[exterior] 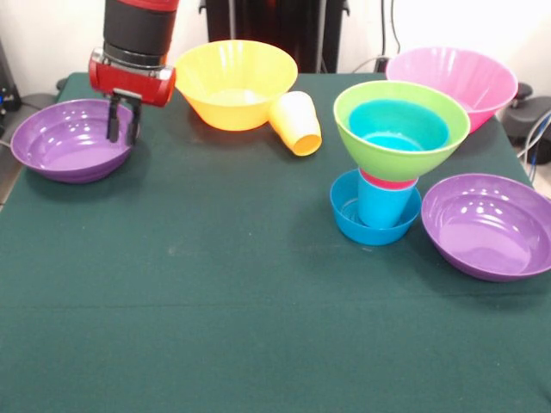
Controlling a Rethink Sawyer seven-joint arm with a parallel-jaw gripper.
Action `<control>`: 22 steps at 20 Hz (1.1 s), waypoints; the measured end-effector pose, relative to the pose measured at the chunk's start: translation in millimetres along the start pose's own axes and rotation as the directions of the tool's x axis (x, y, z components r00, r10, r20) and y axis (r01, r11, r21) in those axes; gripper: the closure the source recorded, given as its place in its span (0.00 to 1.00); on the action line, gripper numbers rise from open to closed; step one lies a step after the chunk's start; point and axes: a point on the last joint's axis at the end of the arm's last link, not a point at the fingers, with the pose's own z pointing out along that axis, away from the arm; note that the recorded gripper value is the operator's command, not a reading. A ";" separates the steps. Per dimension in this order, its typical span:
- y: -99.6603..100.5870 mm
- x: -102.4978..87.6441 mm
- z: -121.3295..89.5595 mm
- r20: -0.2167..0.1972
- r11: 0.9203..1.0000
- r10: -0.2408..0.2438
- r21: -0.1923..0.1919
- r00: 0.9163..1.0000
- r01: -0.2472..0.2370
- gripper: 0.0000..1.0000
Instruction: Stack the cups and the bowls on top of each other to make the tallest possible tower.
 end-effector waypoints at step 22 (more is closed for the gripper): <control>-7.9 7.8 4.1 -0.013 1.000 0.027 -0.011 1.000 -0.027 1.00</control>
